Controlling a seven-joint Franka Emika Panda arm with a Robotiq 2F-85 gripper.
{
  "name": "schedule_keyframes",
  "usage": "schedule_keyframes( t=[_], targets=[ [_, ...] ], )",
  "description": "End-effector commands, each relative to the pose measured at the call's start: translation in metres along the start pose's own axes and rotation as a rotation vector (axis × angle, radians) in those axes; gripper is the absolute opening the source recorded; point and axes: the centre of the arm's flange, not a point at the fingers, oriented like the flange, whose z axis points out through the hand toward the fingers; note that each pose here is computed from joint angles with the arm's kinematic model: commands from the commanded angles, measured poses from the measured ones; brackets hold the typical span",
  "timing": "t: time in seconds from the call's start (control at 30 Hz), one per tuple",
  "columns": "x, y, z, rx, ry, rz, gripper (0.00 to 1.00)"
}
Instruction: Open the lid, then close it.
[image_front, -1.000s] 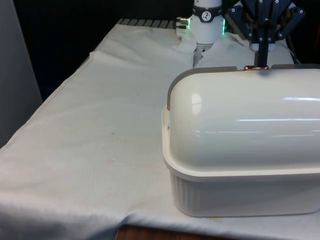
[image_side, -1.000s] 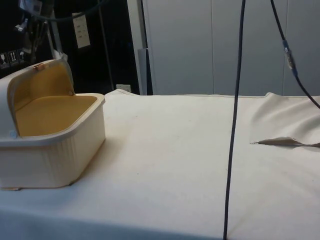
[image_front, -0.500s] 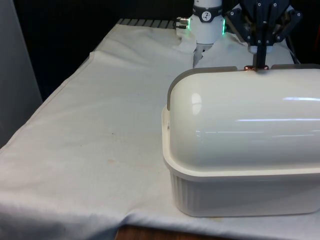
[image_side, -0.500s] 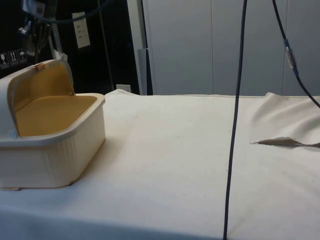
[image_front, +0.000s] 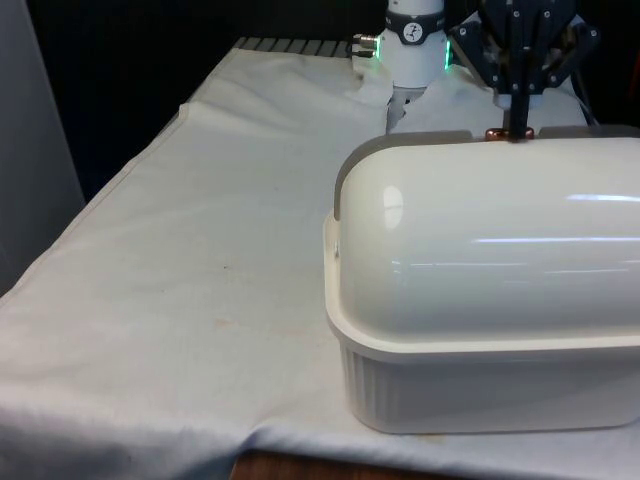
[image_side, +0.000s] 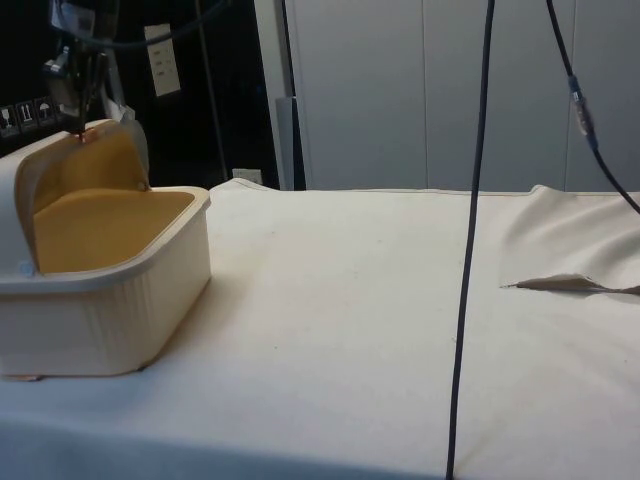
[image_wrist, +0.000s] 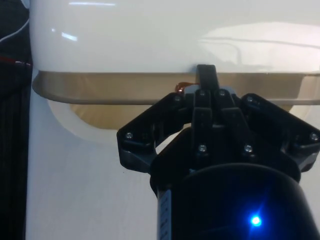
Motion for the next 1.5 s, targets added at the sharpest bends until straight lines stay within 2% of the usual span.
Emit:
schedule_keyframes(
  t=[0.0,0.13,0.37,0.4,0.43,0.57,0.67,0.77,0.9,0.93,0.97,1.0,1.03,1.27,1.3,1.33,1.47],
  targets=[
    [-0.002,-0.001,-0.002,0.002,-0.008,0.000,0.00],
    [-0.002,-0.001,-0.001,0.002,-0.018,0.000,0.00],
    [-0.012,-0.003,-0.005,0.008,-0.060,-0.001,0.00],
    [-0.010,-0.002,-0.004,0.007,-0.056,-0.001,0.00],
    [-0.014,-0.003,-0.005,0.011,-0.071,0.000,0.00],
    [-0.018,-0.005,-0.006,0.014,-0.096,-0.002,0.00],
    [-0.017,-0.004,-0.006,0.013,-0.106,-0.003,0.00],
    [-0.024,-0.005,-0.005,0.020,-0.142,-0.001,0.00],
    [-0.030,-0.007,-0.004,0.024,-0.174,-0.002,0.00],
    [-0.032,-0.008,-0.003,0.026,-0.192,-0.003,0.00],
    [-0.033,-0.008,-0.002,0.027,-0.200,-0.004,0.00],
    [-0.030,-0.006,-0.002,0.021,-0.192,-0.005,0.00],
    [-0.034,-0.008,-0.002,0.027,-0.209,-0.004,0.00],
    [-0.042,-0.009,0.002,0.033,-0.268,-0.005,0.00],
    [-0.044,-0.010,0.004,0.035,-0.286,-0.005,0.00],
    [-0.041,-0.009,0.004,0.028,-0.280,-0.008,0.00],
    [-0.048,-0.011,0.006,0.039,-0.318,-0.006,0.00]
  ],
)
